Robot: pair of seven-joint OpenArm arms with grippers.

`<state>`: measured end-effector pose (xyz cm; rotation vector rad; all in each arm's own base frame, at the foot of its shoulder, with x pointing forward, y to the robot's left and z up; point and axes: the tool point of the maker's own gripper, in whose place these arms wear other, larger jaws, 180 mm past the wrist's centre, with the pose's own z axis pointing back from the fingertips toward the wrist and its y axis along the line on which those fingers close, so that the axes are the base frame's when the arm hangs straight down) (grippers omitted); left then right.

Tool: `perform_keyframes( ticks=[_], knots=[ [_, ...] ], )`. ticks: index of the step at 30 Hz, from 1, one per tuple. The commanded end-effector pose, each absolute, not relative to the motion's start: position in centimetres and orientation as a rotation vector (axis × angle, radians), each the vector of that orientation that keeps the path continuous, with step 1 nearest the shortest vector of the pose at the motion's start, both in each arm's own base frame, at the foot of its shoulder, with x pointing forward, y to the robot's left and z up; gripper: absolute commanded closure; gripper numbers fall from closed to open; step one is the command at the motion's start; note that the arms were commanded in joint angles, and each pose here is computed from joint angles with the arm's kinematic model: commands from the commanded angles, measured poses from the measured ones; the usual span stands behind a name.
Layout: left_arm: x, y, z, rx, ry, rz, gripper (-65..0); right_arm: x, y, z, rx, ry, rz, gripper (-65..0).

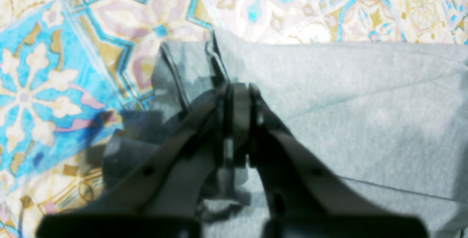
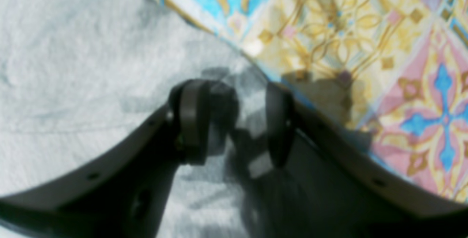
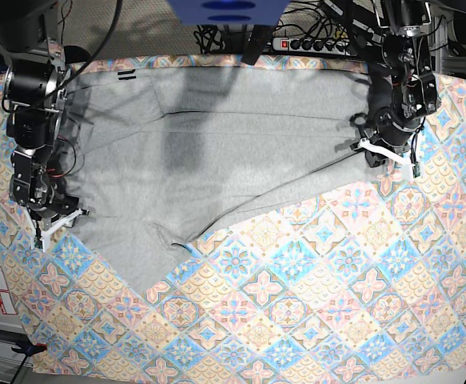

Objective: Fold the T-shirt properly
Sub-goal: 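Grasp the side edges and drag the shirt toward the robot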

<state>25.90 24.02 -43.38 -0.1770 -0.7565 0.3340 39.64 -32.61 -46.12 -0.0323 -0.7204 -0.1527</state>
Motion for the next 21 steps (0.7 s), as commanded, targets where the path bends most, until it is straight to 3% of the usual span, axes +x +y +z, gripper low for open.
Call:
perform_keyframes(
  ticks=[1,8,21],
  knots=[
    [26.7,24.5,-42.2,-0.172,-0.802,0.326,0.0,41.3,-34.4,-43.6,-0.062,-0.797,-0.155,-24.9],
    [26.7,24.5,-42.2,-0.172,-0.802,0.326,0.0,41.1,-35.9,-43.1,-0.09,-0.807,-0.151,-25.1],
    [26.7,24.5,-42.2,-0.172,-0.802,0.326,0.0,37.1,-35.5,-47.5,-0.074,-0.685,-0.178,-24.5]
  ],
)
